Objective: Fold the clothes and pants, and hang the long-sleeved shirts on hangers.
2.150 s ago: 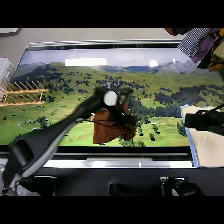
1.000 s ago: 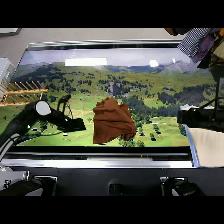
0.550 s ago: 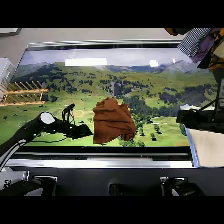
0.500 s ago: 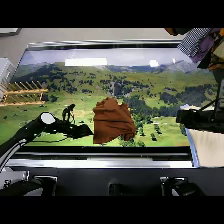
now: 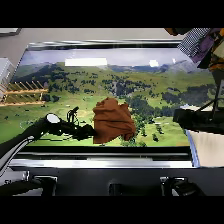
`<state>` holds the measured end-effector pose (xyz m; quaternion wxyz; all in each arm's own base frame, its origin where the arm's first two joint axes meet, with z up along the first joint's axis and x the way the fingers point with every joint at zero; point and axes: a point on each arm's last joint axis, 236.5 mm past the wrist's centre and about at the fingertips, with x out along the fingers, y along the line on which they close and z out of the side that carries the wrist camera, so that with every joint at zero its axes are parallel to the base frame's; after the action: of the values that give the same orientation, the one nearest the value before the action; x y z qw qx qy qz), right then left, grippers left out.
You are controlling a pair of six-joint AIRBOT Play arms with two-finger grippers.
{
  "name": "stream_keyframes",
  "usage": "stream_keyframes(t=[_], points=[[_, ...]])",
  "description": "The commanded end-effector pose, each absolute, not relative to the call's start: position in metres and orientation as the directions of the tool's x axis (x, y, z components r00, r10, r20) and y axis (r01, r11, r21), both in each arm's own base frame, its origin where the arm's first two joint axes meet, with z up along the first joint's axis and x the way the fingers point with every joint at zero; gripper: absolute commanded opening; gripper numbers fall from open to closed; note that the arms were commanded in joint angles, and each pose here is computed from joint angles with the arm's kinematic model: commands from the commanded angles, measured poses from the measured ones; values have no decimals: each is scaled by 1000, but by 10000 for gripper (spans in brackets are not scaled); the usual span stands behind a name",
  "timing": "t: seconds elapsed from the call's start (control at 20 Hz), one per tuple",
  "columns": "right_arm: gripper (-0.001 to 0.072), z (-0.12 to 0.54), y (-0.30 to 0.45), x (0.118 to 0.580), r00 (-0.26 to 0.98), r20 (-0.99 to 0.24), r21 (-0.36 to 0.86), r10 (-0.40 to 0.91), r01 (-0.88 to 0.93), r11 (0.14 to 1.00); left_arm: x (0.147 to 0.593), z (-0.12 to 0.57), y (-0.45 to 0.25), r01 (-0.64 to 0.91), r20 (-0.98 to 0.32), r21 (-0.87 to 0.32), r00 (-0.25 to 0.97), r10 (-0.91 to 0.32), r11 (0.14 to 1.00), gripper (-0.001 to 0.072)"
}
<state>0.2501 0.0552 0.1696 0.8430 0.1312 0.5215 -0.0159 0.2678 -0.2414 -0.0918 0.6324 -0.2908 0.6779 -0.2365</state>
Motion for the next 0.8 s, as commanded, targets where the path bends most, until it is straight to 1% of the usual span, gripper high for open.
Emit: stream_keyframes(t=[0.0,0.25,0.3,0.35,0.4,0.5,0.55,0.65,0.75], points=[[78,171,58,253,469,-875,224,121,170,960,263,-97,-248,-98,-713,-693,-54,-699,715,511],[78,178,60,264,512,-849,245,129,165,955,250,-104,-258,-83,-716,-686,-97,-691,723,503],[78,180,61,267,528,-839,256,132,169,952,248,-104,-261,-77,-716,-687,-102,-691,723,410],[75,183,61,272,546,-827,283,136,195,939,247,-104,-261,-76,-715,-687,-105,-691,723,169],[69,186,62,277,565,-813,326,139,245,913,247,-103,-261,-76,-714,-688,-104,-692,721,18],[68,181,64,289,565,-813,404,138,379,833,248,-100,-261,-73,-710,-693,-105,-696,717,15],[68,172,66,295,542,-830,408,134,425,808,247,-97,-262,-72,-705,-697,-113,-701,713,15],[69,143,78,313,463,-873,386,155,460,799,243,-92,-264,-68,-692,-707,-139,-708,704,15],[76,109,102,339,379,-897,388,226,435,813,238,-89,-265,-68,-683,-712,-162,-712,699,15]])
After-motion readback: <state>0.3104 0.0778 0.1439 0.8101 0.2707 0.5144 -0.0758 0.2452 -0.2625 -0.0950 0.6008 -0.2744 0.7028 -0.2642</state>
